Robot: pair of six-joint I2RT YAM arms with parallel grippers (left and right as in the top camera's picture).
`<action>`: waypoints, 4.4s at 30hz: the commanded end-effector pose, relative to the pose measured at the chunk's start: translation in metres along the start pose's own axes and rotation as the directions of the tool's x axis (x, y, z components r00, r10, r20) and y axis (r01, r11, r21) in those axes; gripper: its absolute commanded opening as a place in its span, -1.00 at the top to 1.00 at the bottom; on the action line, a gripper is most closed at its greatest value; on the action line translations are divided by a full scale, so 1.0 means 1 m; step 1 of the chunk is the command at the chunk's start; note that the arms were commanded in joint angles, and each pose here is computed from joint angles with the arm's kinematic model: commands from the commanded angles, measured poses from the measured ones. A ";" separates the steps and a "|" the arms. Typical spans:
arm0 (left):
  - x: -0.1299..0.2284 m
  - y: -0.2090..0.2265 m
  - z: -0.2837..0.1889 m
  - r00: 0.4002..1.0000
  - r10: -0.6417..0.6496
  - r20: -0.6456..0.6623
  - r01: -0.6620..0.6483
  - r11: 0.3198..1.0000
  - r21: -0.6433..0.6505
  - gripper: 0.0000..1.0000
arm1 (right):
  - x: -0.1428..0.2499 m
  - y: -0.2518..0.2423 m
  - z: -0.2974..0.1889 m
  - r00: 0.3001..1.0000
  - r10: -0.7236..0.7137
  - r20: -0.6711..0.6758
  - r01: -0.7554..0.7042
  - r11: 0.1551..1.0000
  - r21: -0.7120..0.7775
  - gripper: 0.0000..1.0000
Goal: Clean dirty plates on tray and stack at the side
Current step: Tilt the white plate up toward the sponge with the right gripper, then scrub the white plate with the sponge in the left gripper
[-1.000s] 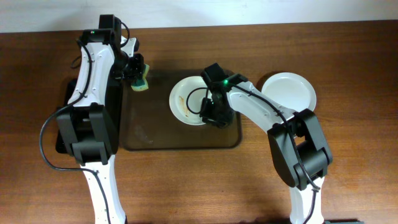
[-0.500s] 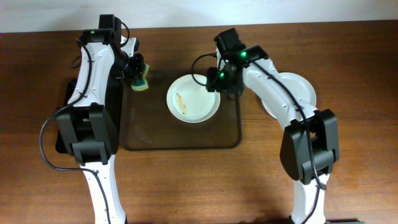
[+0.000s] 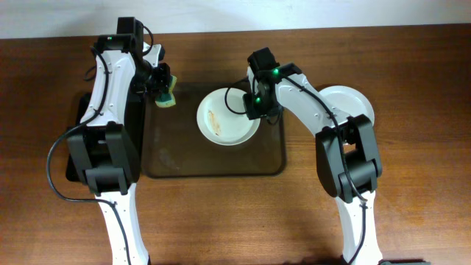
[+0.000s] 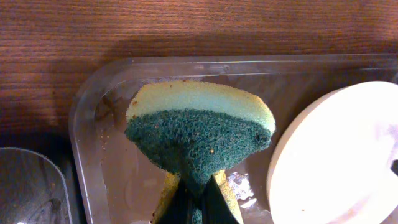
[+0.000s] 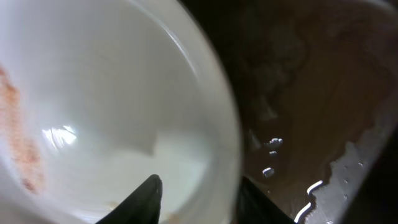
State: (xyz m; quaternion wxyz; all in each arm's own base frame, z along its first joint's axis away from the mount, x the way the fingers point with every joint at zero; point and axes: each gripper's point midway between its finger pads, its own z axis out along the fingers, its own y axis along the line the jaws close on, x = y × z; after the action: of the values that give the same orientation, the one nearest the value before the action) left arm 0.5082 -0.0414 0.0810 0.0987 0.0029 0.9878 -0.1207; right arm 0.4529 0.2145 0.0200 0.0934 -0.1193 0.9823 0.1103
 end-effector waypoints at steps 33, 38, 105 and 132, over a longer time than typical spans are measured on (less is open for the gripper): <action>0.015 -0.029 -0.001 0.994 0.099 -0.050 -0.088 0.981 0.175 0.99 | 0.038 0.033 0.045 0.896 0.403 -0.188 -0.428 0.896 -0.119 0.92; 0.033 -0.034 0.000 0.987 0.107 -0.120 -0.084 0.980 0.183 0.99 | 0.038 0.033 0.045 0.895 0.403 -0.190 -0.428 0.895 -0.121 0.92; 0.097 -0.114 0.075 0.948 0.240 -0.207 -0.132 0.893 0.430 0.99 | 0.041 0.038 0.047 0.902 0.389 -0.188 -0.413 0.904 -0.113 0.92; 0.124 -0.084 0.075 0.919 0.101 -0.380 -0.014 0.974 0.226 0.99 | 0.040 0.038 0.047 0.909 0.374 -0.183 -0.398 0.910 -0.119 0.92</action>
State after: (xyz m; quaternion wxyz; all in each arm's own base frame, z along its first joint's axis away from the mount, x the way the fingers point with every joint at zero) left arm 0.4327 -0.1658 0.0159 -0.0111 0.0927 0.9715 -0.2178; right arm 0.4255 0.2638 0.0040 0.0049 0.0594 0.9714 0.2298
